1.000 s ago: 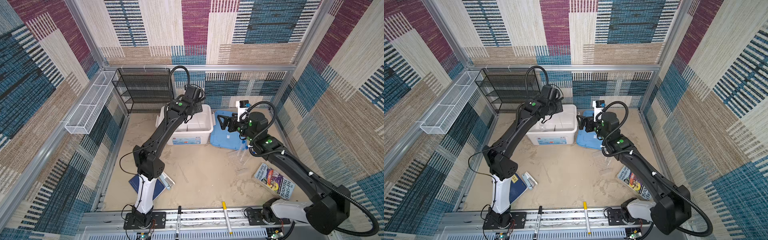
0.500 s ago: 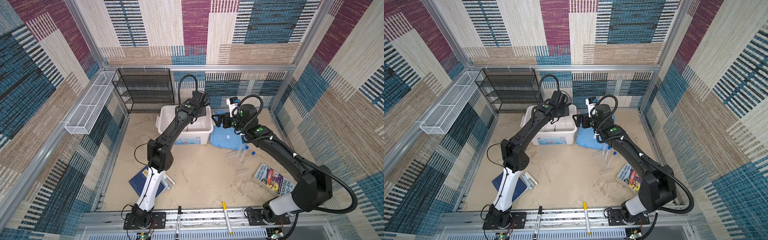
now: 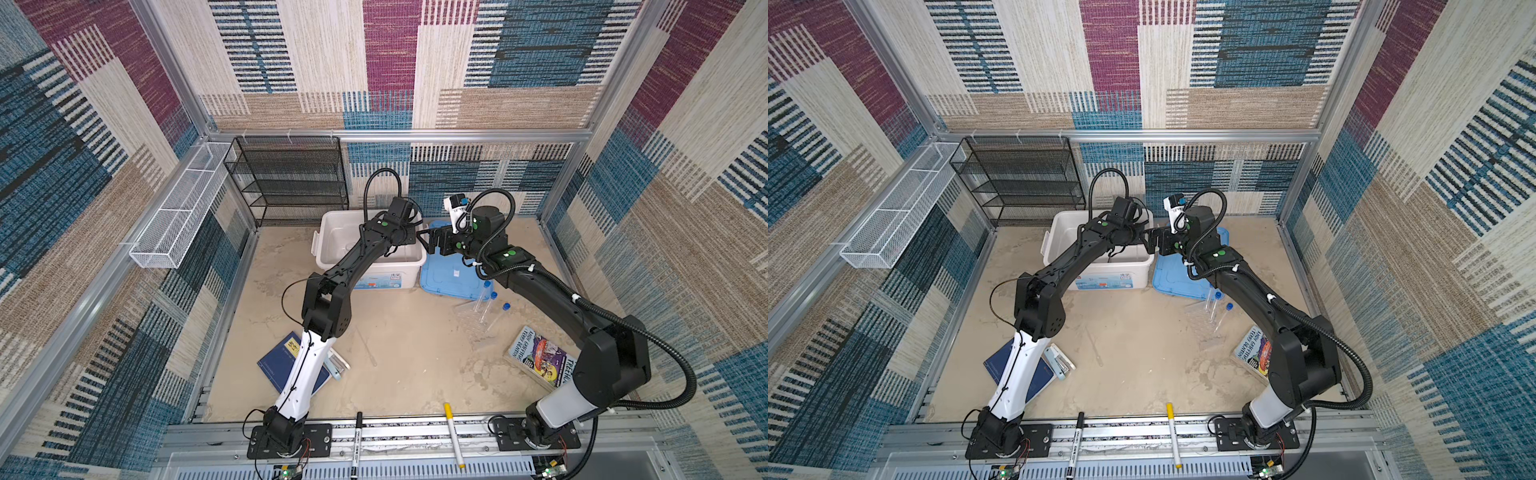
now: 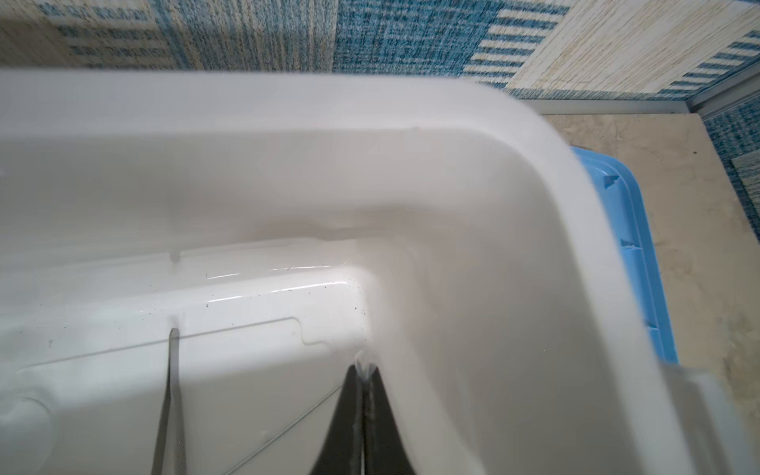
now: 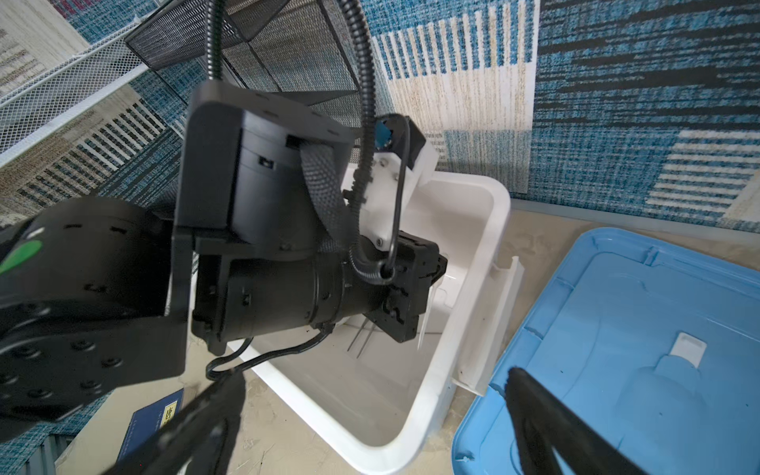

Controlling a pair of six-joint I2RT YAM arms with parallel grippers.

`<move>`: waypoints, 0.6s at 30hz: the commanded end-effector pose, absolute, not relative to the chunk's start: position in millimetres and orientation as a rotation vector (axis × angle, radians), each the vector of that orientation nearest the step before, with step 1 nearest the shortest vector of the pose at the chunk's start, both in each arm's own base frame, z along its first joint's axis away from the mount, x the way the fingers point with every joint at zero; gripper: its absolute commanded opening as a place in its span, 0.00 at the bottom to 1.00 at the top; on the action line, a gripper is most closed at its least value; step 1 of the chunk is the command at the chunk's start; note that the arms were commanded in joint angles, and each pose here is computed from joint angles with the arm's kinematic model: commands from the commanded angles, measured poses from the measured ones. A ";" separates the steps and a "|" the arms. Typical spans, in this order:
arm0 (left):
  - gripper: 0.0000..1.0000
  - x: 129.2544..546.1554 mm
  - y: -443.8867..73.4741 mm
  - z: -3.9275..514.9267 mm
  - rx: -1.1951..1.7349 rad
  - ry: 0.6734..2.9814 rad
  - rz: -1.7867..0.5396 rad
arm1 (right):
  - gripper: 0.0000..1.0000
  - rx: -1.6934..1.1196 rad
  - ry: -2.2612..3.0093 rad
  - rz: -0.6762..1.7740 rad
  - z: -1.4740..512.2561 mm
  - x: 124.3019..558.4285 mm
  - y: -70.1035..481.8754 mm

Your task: Organize the chemistry lab equipment

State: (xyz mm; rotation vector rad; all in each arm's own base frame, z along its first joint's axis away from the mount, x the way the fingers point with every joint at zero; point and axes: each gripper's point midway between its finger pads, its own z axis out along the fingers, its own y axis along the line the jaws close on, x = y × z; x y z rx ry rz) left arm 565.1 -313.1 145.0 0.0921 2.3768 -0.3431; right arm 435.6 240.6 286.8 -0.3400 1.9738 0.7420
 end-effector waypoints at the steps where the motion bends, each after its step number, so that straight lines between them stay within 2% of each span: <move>1: 0.05 570.1 -319.2 140.7 0.078 2.354 -0.385 | 0.98 -0.364 1.930 0.791 296.1 436.7 248.3; 11: 0.07 569.6 -318.3 100.4 0.090 2.419 -0.355 | 0.98 -0.433 1.933 0.871 287.1 432.7 262.3; 18: 0.08 568.4 -322.5 86.2 0.023 2.418 -0.417 | 0.98 -0.418 1.947 0.877 280.2 435.2 263.4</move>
